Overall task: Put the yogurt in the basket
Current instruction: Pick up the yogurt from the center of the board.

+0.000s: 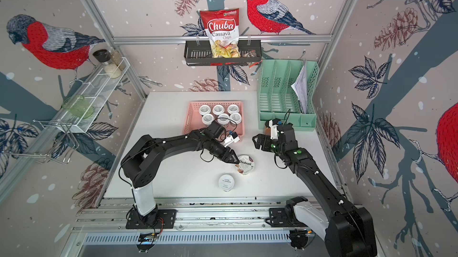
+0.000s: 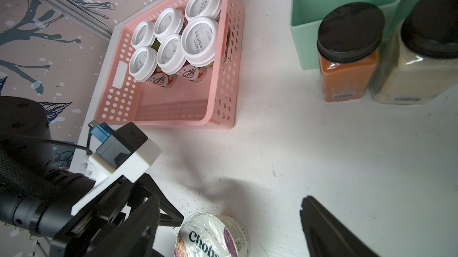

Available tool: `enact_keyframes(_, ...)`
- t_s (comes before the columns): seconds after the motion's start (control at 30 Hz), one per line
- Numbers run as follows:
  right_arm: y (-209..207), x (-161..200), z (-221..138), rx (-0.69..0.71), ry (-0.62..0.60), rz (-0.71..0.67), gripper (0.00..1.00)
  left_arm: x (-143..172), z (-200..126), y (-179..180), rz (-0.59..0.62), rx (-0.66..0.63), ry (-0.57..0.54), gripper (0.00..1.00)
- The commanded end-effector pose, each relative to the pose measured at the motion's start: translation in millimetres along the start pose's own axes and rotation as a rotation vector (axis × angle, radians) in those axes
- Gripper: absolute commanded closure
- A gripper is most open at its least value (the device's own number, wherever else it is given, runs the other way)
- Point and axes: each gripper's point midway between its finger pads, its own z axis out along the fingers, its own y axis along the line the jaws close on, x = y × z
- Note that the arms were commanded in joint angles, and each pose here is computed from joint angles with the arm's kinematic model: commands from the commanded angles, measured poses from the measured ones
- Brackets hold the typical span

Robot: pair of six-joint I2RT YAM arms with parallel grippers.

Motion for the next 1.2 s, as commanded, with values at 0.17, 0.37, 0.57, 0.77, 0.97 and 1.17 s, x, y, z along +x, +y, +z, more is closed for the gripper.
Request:
enact_keyframes(0.17, 4.6, -3.1, 0.1, -0.023, -0.011, -0.017, 0.09, -2.7, 6.7, 1.0, 0.018, 0.009, -0.002, 0.56)
enact_keyframes(0.37, 2.6, -0.2, 1.7, -0.019, -0.002, -0.014, 0.09, -2.7, 10.4, 2.4, 0.010, 0.008, 0.005, 0.59)
enact_keyframes(0.57, 2.0, 0.8, 2.9, -0.016, 0.001, -0.015, 0.09, -2.3, 12.7, 3.5, 0.002, 0.006, 0.011, 0.65)
enact_keyframes(0.77, 1.1, 2.3, 4.8, -0.010, 0.008, -0.017, 0.09, -3.2, 11.2, 1.6, 0.006, 0.007, 0.008, 0.70)
enact_keyframes(0.97, 0.8, 3.3, 6.5, -0.008, 0.012, -0.020, 0.09, -2.5, 11.5, 3.0, 0.001, 0.000, 0.011, 0.78)
enact_keyframes(1.17, 0.5, 4.7, 8.5, -0.006, 0.019, -0.021, 0.09, -3.2, 9.7, 1.3, 0.004, -0.001, 0.010, 0.81)
